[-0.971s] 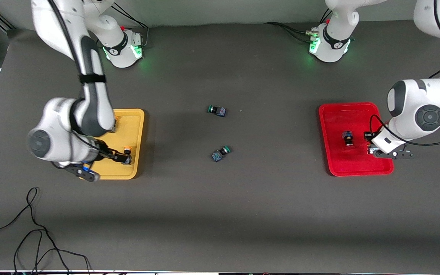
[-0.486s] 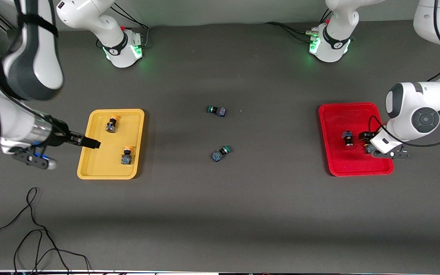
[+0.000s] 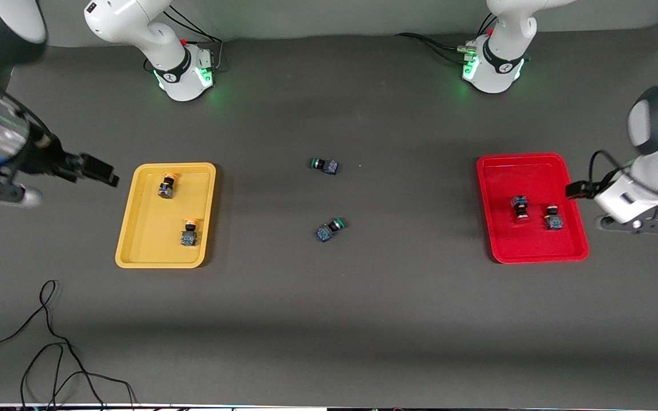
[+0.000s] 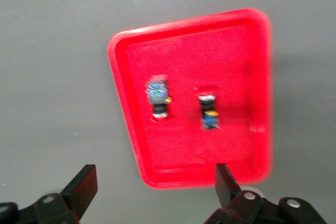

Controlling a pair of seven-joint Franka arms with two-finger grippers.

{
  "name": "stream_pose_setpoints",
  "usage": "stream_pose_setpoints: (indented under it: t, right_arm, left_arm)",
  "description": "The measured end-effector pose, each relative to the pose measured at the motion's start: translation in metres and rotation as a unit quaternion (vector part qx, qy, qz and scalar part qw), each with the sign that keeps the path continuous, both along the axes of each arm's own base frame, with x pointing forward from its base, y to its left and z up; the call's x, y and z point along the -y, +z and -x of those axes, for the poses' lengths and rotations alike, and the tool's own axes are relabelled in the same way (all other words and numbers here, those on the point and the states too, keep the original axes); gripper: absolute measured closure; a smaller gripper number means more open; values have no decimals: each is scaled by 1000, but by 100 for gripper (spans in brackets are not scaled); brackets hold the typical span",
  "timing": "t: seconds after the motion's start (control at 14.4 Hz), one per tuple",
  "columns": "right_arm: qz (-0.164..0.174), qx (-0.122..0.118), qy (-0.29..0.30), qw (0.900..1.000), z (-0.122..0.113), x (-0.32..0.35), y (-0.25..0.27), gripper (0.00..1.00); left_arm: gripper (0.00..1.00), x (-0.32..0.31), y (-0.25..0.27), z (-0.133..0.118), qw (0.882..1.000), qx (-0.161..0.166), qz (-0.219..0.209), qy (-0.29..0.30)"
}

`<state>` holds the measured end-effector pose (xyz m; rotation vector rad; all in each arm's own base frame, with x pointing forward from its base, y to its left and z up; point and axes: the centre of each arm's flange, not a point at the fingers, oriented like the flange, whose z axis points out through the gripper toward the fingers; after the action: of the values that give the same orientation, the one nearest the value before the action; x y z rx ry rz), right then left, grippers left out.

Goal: Place red and yellow buttons in trays

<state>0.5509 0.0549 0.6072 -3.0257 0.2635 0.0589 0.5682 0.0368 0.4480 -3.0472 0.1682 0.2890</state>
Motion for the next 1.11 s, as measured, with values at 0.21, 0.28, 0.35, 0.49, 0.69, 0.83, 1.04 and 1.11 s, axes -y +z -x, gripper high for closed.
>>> stream_pose_setpoints:
  t: [0.21,0.28,0.35,0.49,0.69,0.83,1.04,1.11]
  right_arm:
    - [-10,11,13,1000,21,15,22,0]
    - [-9,11,22,1000,24,22,21,0]
    - [-8,10,29,999,25,31,17,0]
    - [-5,13,45,999,25,49,8,0]
    - [0,20,56,998,33,61,8,0]
    - [4,24,60,998,38,58,14,0]
    - [11,23,63,998,40,57,12,0]
    - [23,21,65,997,40,58,11,0]
  left_arm:
    - [0,23,75,-2,1000,6,26,-9]
    - [0,33,91,-2,999,9,29,-16]
    - [0,42,105,-3,999,15,31,-24]
    - [0,61,123,-2,999,24,31,-36]
    - [0,82,137,2,998,34,31,-48]
    - [0,89,144,6,997,40,33,-52]
    - [0,85,151,10,997,44,34,-49]
    - [0,83,152,11,997,42,34,-47]
